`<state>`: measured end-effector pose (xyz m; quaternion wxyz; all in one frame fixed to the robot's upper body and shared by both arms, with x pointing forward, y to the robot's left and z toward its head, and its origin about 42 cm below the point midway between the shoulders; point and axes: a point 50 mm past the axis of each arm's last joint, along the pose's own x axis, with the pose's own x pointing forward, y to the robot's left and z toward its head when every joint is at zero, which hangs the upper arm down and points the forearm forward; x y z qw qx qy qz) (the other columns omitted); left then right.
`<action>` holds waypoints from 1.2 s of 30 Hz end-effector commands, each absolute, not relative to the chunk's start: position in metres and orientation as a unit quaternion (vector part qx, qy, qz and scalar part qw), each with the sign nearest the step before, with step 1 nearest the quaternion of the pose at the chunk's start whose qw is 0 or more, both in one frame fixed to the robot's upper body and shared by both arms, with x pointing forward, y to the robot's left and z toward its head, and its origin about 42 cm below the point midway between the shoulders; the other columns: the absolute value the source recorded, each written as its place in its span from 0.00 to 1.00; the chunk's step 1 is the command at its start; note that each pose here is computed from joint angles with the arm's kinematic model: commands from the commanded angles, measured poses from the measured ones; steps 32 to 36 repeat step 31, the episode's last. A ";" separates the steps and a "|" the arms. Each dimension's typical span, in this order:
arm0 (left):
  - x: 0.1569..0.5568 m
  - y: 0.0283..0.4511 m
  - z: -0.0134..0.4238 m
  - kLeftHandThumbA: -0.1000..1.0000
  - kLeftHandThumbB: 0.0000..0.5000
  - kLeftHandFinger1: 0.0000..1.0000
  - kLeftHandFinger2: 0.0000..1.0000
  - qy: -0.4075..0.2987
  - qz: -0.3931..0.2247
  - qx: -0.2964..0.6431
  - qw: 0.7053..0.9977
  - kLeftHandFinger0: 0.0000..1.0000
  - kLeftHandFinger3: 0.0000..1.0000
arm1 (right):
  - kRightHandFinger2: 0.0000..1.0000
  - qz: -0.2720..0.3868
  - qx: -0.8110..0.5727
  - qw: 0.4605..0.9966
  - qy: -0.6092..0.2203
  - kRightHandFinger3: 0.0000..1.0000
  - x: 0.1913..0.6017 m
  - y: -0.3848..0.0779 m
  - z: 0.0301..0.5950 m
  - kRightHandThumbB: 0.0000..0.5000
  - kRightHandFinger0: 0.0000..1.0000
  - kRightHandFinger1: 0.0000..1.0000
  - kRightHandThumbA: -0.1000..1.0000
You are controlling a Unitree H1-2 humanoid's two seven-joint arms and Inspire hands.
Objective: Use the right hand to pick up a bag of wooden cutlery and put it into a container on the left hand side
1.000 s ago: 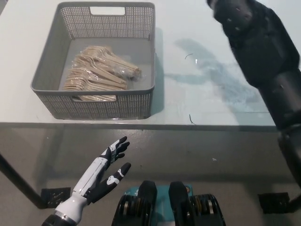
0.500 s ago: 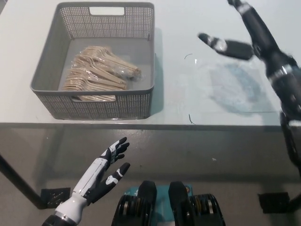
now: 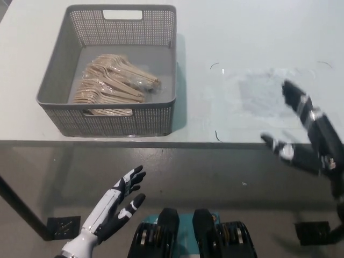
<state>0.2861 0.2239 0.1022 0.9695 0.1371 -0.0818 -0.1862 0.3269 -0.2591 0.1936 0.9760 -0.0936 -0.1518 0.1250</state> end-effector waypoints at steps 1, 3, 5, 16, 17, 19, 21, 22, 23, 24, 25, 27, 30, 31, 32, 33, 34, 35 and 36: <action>0.280 0.228 0.103 0.83 0.30 1.00 1.00 -0.121 -0.155 0.116 0.974 1.00 1.00 | 1.00 0.138 0.063 0.974 -0.171 1.00 0.278 -0.251 0.170 0.48 1.00 1.00 0.99; 0.277 0.230 0.102 0.82 0.29 1.00 1.00 -0.120 -0.149 0.112 0.975 1.00 1.00 | 1.00 0.120 0.078 0.980 -0.140 1.00 0.266 -0.244 0.142 0.41 1.00 1.00 1.00; 0.274 0.232 0.100 0.84 0.28 1.00 1.00 -0.119 -0.143 0.113 0.976 1.00 1.00 | 1.00 0.105 0.077 0.985 -0.110 1.00 0.253 -0.240 0.121 0.35 1.00 1.00 1.00; 0.273 0.234 0.096 0.87 0.29 1.00 1.00 -0.116 -0.122 0.105 0.980 1.00 1.00 | 1.00 0.052 0.091 0.993 -0.061 1.00 0.253 -0.242 0.076 0.30 1.00 1.00 1.00; 0.273 0.234 0.096 0.88 0.30 1.00 1.00 -0.114 -0.120 0.105 0.981 1.00 1.00 | 1.00 0.054 0.084 0.993 -0.060 1.00 0.255 -0.241 0.075 0.27 1.00 1.00 1.00; 0.272 0.233 0.095 0.89 0.32 1.00 1.00 -0.111 -0.118 0.101 0.982 1.00 1.00 | 1.00 0.054 0.085 0.993 -0.054 1.00 0.256 -0.240 0.074 0.27 1.00 1.00 1.00; 0.273 0.234 0.095 0.88 0.32 1.00 1.00 -0.111 -0.115 0.097 0.982 1.00 1.00 | 1.00 0.054 0.087 0.993 -0.052 1.00 0.257 -0.239 0.074 0.27 1.00 1.00 1.00; 0.273 0.234 0.095 0.89 0.33 1.00 1.00 -0.110 -0.114 0.095 0.983 1.00 1.00 | 1.00 0.054 0.086 0.993 -0.054 1.00 0.259 -0.238 0.075 0.26 1.00 1.00 1.00; 0.273 0.235 0.095 0.90 0.33 1.00 1.00 -0.108 -0.113 0.097 0.983 1.00 1.00 | 1.00 0.054 0.084 0.993 -0.056 1.00 0.261 -0.237 0.075 0.25 1.00 1.00 1.00; 0.272 0.235 0.095 0.90 0.34 1.00 1.00 -0.107 -0.113 0.096 0.983 1.00 1.00 | 1.00 0.055 0.083 0.994 -0.055 1.00 0.261 -0.237 0.075 0.24 1.00 1.00 1.00; 0.271 0.236 0.095 0.91 0.33 1.00 1.00 -0.107 -0.112 0.096 0.983 1.00 1.00 | 1.00 0.055 0.079 0.994 -0.057 1.00 0.263 -0.237 0.076 0.22 1.00 1.00 1.00; 0.270 0.235 0.094 0.90 0.29 1.00 1.00 -0.107 -0.115 0.098 0.983 1.00 1.00 | 1.00 0.049 0.055 0.995 -0.068 1.00 0.264 -0.237 0.078 0.17 1.00 1.00 1.00; 0.268 0.234 0.093 0.90 0.30 1.00 1.00 -0.104 -0.112 0.094 0.984 1.00 1.00 | 1.00 0.049 0.042 0.995 -0.074 1.00 0.266 -0.238 0.080 0.10 1.00 1.00 1.00; 0.268 0.234 0.093 0.90 0.30 1.00 1.00 -0.104 -0.112 0.094 0.984 1.00 1.00 | 1.00 0.049 0.042 0.995 -0.074 1.00 0.266 -0.238 0.080 0.10 1.00 1.00 1.00; 0.268 0.234 0.093 0.90 0.30 1.00 1.00 -0.104 -0.112 0.094 0.984 1.00 1.00 | 1.00 0.049 0.042 0.995 -0.074 1.00 0.266 -0.238 0.080 0.10 1.00 1.00 1.00; 0.268 0.234 0.093 0.90 0.30 1.00 1.00 -0.104 -0.112 0.094 0.984 1.00 1.00 | 1.00 0.049 0.042 0.995 -0.074 1.00 0.266 -0.238 0.080 0.10 1.00 1.00 1.00; 0.268 0.234 0.093 0.90 0.30 1.00 1.00 -0.104 -0.112 0.094 0.984 1.00 1.00 | 1.00 0.049 0.042 0.995 -0.074 1.00 0.266 -0.238 0.080 0.10 1.00 1.00 1.00; 0.268 0.234 0.093 0.90 0.30 1.00 1.00 -0.104 -0.112 0.094 0.984 1.00 1.00 | 1.00 0.049 0.042 0.995 -0.074 1.00 0.266 -0.238 0.080 0.10 1.00 1.00 1.00; 0.268 0.234 0.093 0.90 0.30 1.00 1.00 -0.104 -0.112 0.094 0.984 1.00 1.00 | 1.00 0.049 0.042 0.995 -0.074 1.00 0.266 -0.238 0.080 0.10 1.00 1.00 1.00</action>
